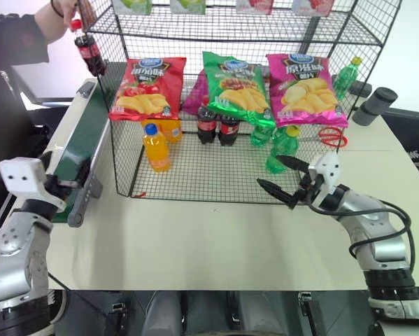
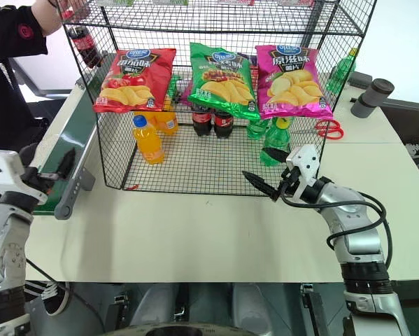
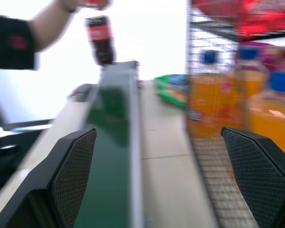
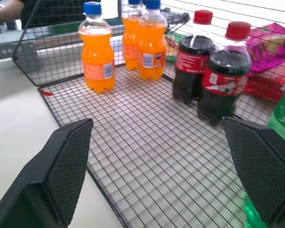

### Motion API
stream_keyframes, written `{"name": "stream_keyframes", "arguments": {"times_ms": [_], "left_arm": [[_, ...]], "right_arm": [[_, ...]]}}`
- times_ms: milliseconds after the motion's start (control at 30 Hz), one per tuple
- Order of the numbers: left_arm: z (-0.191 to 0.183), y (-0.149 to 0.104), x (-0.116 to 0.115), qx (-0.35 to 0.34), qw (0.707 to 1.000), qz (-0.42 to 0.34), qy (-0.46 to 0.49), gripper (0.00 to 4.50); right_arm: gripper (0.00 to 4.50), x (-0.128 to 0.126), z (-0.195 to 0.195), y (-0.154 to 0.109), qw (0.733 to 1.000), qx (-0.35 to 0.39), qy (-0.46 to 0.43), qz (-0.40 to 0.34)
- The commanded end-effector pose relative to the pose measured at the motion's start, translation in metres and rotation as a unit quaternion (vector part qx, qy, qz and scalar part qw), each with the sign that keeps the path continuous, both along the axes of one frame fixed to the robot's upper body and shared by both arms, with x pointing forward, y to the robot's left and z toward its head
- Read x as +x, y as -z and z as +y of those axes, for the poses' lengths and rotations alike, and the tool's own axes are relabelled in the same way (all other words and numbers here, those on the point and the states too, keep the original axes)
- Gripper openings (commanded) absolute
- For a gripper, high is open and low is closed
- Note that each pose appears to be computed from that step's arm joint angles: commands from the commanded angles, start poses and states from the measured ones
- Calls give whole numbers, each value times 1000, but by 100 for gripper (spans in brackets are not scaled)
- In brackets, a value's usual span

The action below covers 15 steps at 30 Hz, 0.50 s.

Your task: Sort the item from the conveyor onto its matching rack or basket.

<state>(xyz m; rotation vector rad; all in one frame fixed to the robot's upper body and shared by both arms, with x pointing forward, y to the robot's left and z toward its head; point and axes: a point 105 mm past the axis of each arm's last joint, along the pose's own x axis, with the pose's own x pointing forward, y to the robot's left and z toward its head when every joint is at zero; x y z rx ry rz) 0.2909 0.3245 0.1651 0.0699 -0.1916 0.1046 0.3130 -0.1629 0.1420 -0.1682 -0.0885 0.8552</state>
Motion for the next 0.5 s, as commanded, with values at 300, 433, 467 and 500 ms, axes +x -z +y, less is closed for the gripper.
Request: {"name": "stream_keyframes", "arguments": {"times_ms": [300,433,467,500], "left_arm": [[11,4,4,-17,998,-18,-54,450],[9,6,9,-21,998,-20,-53,450],[8,6,10,-21,998,-19,-53,450],[8,7,11,-20,998,-18,-54,450]], "right_arm": [[449,-4,28,-12,999,19,-27,-14],[449,-7,32,-11,999,25,-29,-6],[449,-7,33,-11,999,25,-28,-6],[449,-7,34,-11,999,25,-28,-6]]}}
